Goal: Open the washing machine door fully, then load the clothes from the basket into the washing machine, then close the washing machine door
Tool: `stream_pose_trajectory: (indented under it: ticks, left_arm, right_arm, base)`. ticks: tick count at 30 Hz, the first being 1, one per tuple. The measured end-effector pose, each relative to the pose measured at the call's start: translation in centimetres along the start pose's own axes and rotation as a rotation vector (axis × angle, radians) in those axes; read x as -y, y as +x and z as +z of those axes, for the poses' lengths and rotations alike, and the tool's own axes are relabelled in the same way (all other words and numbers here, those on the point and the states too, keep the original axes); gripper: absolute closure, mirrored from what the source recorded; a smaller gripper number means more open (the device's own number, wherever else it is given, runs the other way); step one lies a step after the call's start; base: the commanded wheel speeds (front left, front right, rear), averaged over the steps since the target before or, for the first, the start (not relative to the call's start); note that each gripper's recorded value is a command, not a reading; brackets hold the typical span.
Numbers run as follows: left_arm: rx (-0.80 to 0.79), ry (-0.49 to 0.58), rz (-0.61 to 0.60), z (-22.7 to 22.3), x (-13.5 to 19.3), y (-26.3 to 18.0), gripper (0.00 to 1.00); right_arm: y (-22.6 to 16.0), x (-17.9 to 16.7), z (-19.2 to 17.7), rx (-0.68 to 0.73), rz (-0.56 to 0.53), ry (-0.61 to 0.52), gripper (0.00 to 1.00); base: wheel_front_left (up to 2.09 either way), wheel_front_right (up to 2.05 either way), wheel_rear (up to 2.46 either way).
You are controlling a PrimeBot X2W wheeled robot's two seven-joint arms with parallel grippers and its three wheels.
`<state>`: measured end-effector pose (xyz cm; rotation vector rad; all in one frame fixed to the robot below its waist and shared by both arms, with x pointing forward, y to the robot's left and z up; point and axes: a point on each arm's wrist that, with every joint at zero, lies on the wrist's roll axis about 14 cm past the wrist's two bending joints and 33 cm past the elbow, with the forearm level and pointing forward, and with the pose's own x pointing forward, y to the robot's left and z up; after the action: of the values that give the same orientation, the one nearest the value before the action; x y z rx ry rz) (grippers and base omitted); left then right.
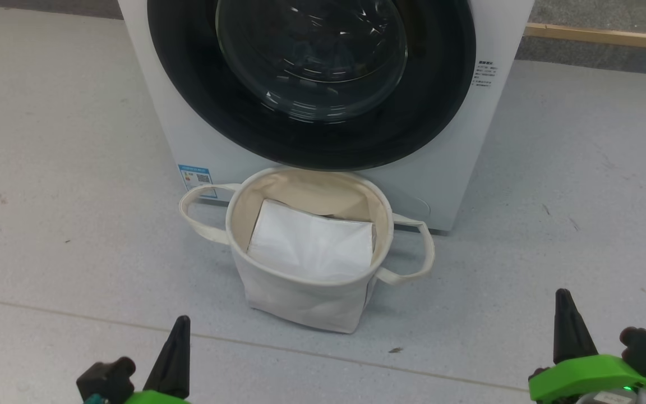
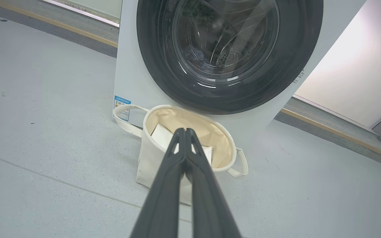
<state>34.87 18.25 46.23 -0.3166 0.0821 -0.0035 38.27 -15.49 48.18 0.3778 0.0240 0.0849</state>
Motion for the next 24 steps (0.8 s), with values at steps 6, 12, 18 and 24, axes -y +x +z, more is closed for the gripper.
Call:
stream_pose_trajectory:
  ticks: [6,12,18,24]
  left_arm:
    - [-0.005,-0.068,0.012,0.0,-0.2,0.1,1.0]
    - [-0.005,-0.137,0.028,0.1,-0.4,0.2,1.0]
    - [-0.005,-0.206,0.04,0.2,-0.7,0.4,1.0]
    - [-0.014,-0.286,0.046,0.1,-0.7,0.5,1.0]
  right_arm:
    - [-0.1,0.5,0.0,-0.005,-0.022,0.065,1.0]
    - [-0.2,0.9,0.0,-0.008,-0.043,0.13,1.0]
    - [-0.3,1.4,0.0,-0.012,-0.064,0.197,1.0]
    - [-0.5,1.9,0.1,-0.01,-0.086,0.273,1.0]
  base:
    - [0.0,0.0,0.0]
    - [0.0,0.0,0.0]
    - [0.0,0.0,0.0]
    - [0.0,0.0,0.0]
